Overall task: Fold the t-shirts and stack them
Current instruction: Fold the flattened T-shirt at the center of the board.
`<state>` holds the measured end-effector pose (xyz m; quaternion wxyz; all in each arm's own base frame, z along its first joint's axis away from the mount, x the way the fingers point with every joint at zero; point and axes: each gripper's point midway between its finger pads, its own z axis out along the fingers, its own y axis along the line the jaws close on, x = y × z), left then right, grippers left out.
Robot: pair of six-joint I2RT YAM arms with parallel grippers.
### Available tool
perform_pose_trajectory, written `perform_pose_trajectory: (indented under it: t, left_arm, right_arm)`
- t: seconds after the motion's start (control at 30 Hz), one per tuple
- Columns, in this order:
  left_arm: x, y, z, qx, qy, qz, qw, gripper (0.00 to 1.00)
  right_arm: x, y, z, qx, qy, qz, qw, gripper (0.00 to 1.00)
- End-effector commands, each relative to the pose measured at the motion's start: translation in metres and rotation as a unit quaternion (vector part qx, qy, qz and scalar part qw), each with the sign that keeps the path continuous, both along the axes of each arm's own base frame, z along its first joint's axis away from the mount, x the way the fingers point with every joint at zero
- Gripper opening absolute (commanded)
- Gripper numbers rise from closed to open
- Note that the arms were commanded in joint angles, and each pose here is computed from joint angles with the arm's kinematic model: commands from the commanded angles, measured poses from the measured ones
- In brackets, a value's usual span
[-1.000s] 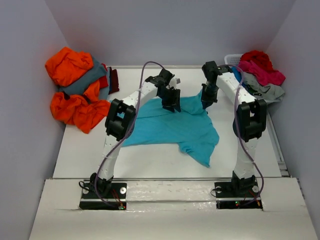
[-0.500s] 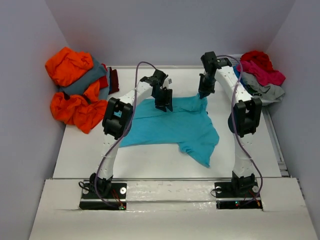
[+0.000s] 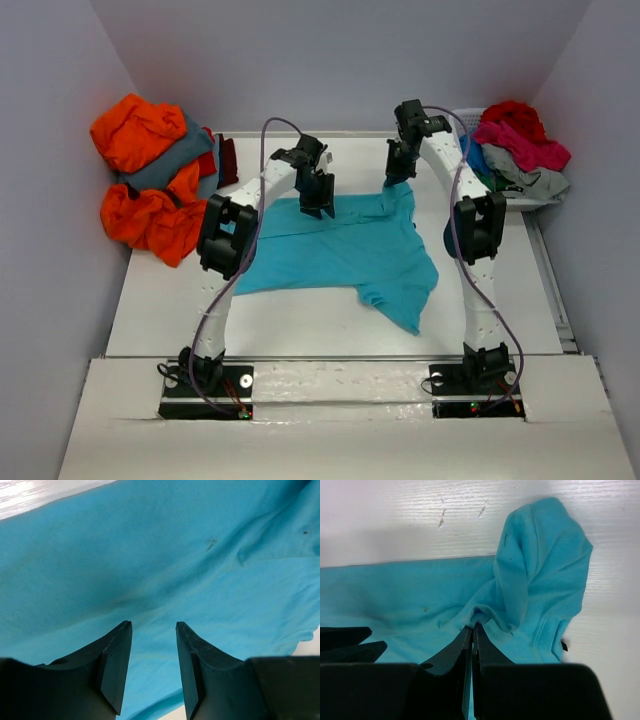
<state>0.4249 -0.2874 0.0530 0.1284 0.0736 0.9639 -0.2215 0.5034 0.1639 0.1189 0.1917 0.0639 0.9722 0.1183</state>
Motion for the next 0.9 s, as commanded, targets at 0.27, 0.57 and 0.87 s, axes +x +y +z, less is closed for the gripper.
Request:
perform_pose_trajectory:
  t: [0.27, 0.57, 0.87]
  left_arm:
    - [-0.004, 0.018, 0.046, 0.009, -0.038, 0.001, 0.999, 0.51]
    - [-0.012, 0.018, 0.051, -0.007, -0.041, 0.006, 0.999, 0.51]
    - [-0.014, 0.017, 0.067, -0.026, -0.064, 0.012, 0.998, 0.51]
  right_arm:
    - [0.058, -0.016, 0.016, -0.053, -0.125, -0.034, 0.99, 0.07]
    - [0.058, -0.03, 0.037, -0.07, -0.156, -0.07, 0.983, 0.07]
    - [0.069, -0.021, 0.046, -0.048, -0.18, -0.067, 0.98, 0.07]
